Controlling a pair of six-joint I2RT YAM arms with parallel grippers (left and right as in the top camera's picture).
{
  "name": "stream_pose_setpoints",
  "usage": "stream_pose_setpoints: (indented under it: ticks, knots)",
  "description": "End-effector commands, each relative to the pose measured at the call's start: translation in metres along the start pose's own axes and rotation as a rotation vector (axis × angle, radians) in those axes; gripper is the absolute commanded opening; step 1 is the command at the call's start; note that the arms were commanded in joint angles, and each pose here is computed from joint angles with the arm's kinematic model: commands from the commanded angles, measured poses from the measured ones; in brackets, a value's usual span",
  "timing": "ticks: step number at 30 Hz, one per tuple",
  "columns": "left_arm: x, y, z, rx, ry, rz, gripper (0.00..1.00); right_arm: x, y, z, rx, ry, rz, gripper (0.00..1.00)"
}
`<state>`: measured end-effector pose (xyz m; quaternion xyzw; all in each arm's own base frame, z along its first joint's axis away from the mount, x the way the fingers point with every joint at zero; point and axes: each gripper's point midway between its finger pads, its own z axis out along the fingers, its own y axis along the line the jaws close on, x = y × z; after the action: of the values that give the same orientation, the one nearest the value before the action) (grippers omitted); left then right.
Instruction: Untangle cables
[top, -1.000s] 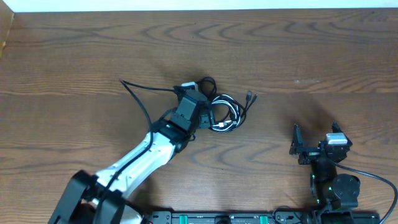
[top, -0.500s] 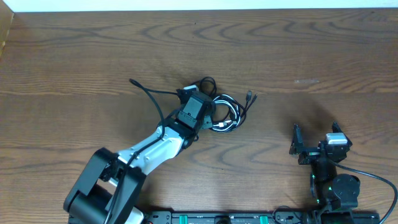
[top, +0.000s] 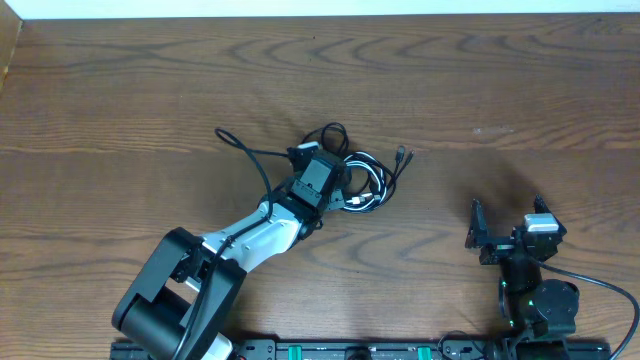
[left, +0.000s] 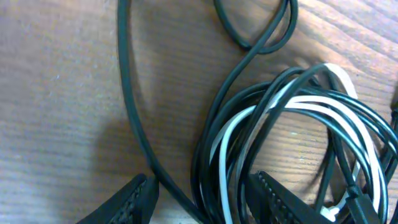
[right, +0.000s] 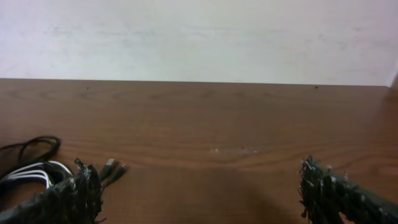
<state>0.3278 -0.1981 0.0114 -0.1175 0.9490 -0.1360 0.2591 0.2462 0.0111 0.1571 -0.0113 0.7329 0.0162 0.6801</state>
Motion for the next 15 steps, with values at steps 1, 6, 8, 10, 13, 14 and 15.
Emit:
stream_pose_setpoints:
  ticks: [1, 6, 8, 10, 13, 14, 15]
  knots:
    - [0.006, 0.002, 0.001, -0.019, 0.031, -0.114, 0.52, 0.001, 0.002, 0.000, -0.007, 0.000, -0.015, 0.99]
    - [0.008, 0.002, 0.002, -0.021, 0.040, -0.209, 0.53, 0.001, 0.002, 0.000, -0.007, 0.000, -0.015, 0.99]
    - [0.010, 0.003, 0.004, -0.025, 0.044, -0.211, 0.50, 0.001, 0.002, 0.000, -0.007, 0.000, -0.016, 0.99]
    - [0.014, 0.006, 0.008, -0.039, 0.053, -0.228, 0.43, 0.001, 0.002, 0.000, -0.007, 0.000, -0.015, 0.99]
    - [0.020, 0.010, 0.013, -0.055, 0.074, -0.272, 0.25, 0.001, 0.002, 0.000, -0.008, 0.000, -0.015, 0.99]
    - [0.021, 0.010, 0.013, -0.054, 0.076, -0.273, 0.12, 0.001, 0.002, 0.000, -0.007, 0.000, -0.015, 0.99]
    - [0.020, 0.009, 0.012, -0.051, 0.074, -0.273, 0.08, 0.001, 0.002, 0.000, -0.008, 0.000, -0.015, 0.99]
